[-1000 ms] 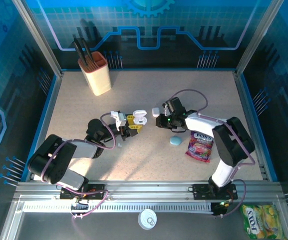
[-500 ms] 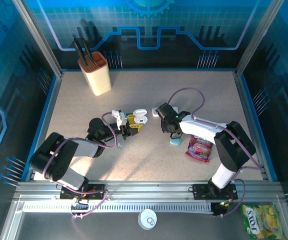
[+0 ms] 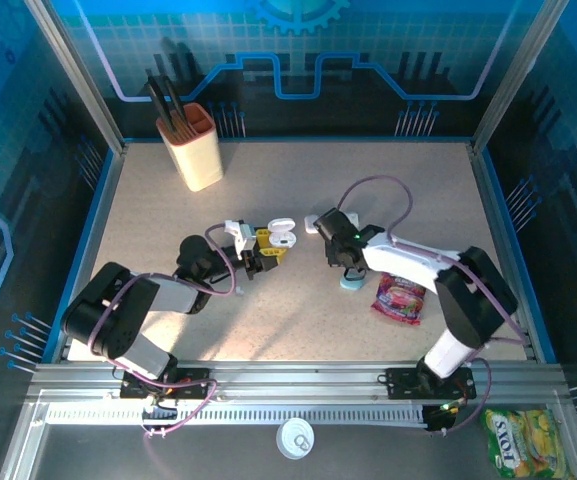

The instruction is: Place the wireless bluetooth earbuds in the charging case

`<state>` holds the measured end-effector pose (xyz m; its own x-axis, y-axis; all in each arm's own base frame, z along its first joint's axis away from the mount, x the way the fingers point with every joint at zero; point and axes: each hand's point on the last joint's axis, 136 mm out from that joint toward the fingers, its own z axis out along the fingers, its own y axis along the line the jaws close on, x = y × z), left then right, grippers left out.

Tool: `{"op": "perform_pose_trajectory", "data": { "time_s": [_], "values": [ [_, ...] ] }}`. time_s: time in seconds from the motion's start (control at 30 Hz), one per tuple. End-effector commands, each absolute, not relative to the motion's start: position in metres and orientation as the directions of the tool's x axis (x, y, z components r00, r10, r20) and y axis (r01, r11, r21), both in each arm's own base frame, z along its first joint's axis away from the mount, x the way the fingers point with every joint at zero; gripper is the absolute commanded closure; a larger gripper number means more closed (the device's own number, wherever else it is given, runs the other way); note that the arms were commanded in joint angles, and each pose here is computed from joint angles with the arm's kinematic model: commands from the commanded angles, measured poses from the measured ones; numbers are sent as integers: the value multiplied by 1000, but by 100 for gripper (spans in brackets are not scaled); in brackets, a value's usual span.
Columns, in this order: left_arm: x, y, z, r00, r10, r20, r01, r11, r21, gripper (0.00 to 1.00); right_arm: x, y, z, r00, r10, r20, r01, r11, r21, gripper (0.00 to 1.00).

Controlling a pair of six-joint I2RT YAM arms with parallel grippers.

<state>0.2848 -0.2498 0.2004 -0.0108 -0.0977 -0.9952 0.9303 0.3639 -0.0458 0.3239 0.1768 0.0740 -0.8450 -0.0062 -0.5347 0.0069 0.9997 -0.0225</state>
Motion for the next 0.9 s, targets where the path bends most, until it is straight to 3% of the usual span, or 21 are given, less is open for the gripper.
{"op": "perform_pose_trajectory", "data": {
  "time_s": [0.0, 0.23, 0.4, 0.57, 0.87],
  "values": [
    [287, -251, 209, 28, -107, -994, 938, 346, -10, 64, 328, 202, 118, -744, -27, -668, -144, 982, 121, 82],
    [283, -256, 199, -7, -93, -996, 954, 298, -35, 64, 295, 226, 190, -515, -152, -844, -509, 847, 157, 83],
    [278, -258, 197, -18, -89, -996, 963, 267, -41, 64, 262, 252, 235, -375, -204, -904, -726, 671, 150, 83],
    [271, -260, 198, -29, -88, -996, 973, 224, -48, 64, 252, 274, 253, -294, -249, -923, -817, 567, 107, 83],
    [268, -260, 198, -33, -88, -996, 975, 215, -52, 64, 257, 306, 264, -245, -275, -930, -867, 491, 84, 83]
  ]
}}
